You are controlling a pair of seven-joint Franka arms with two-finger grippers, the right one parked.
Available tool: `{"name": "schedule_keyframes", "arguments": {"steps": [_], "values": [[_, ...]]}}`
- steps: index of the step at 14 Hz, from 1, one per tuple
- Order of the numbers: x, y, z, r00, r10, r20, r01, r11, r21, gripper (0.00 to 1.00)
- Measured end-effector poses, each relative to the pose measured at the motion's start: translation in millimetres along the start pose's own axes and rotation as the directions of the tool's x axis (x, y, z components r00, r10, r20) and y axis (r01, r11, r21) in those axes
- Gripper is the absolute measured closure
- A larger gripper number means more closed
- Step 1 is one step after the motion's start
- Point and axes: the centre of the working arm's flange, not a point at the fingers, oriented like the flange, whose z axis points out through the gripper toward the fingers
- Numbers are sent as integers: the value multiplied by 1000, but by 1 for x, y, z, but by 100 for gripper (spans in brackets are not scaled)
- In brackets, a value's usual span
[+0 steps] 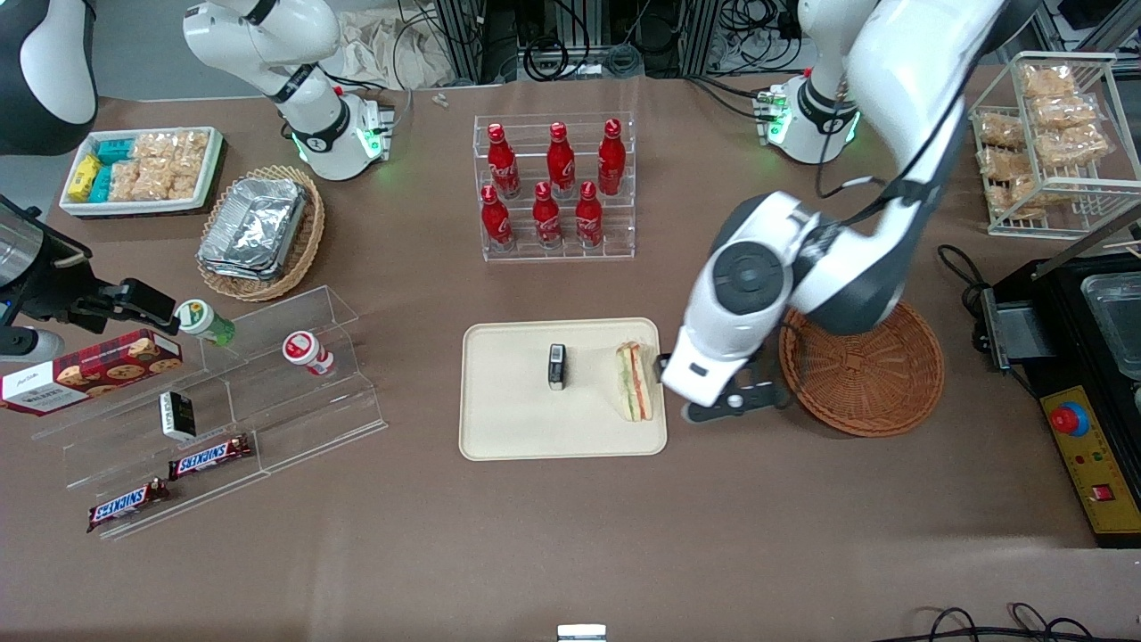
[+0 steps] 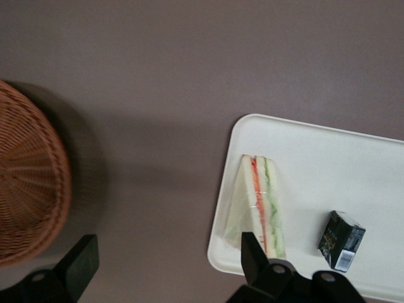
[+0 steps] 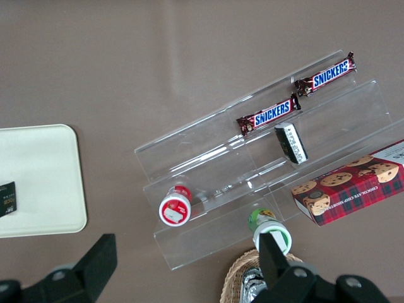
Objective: Place sandwich from basket to tray
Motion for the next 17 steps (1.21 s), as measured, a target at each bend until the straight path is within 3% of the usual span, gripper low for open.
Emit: {"name": "schedule_keyframes", "arguments": {"steps": [3, 6, 11, 13, 17], "values": [[-1, -33, -33, 998, 56, 2, -56, 998, 27, 0], [0, -83, -54, 992, 123, 15, -123, 992, 10, 0], [-15, -225, -83, 970, 244, -19, -243, 970, 26, 0], [-19, -275, -90, 961, 276, -22, -275, 961, 12, 0], [-9, -298, -110, 956, 291, -45, -291, 957, 4, 0]]}}
